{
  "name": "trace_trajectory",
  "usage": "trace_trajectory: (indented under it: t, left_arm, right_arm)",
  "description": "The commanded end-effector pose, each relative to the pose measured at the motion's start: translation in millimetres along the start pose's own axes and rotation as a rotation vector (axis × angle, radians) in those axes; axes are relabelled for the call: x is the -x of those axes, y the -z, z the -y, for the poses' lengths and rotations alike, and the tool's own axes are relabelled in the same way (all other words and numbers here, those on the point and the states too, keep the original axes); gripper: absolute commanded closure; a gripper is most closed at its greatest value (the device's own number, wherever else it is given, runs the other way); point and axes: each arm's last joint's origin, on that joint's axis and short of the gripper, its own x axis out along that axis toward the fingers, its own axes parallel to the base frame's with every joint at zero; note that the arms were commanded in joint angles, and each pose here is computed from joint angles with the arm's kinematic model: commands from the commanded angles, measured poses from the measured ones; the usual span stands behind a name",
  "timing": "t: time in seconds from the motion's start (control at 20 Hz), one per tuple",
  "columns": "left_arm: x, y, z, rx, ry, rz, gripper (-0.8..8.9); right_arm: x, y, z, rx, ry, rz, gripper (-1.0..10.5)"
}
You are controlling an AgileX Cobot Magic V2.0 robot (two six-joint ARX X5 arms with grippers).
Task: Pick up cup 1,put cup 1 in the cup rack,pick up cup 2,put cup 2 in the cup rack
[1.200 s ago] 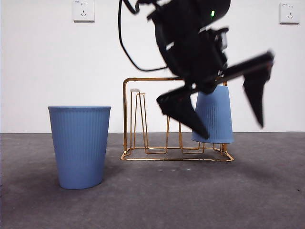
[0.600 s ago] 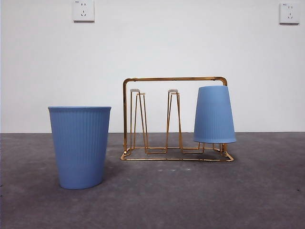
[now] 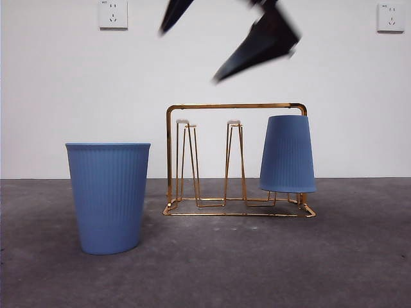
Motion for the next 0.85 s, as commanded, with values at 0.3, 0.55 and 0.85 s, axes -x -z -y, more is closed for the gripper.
trace_trajectory:
  t: [0.3, 0.55, 0.85]
  left_arm:
    - [8, 4, -4, 0.016, 0.006, 0.009, 3.46]
    - [8, 5, -4, -0.003, 0.007, 0.005, 3.47]
    - [8, 5, -3, -0.012, 0.011, 0.003, 3.46]
  right_arm:
    - [-82, -20, 1, -0.012, 0.078, -0.133, 5.1]
    - [-116, -23, 5, -0.022, 0.138, -0.231, 5.2]
    - [-144, -11, 11, -0.022, 0.146, -0.302, 8.9]
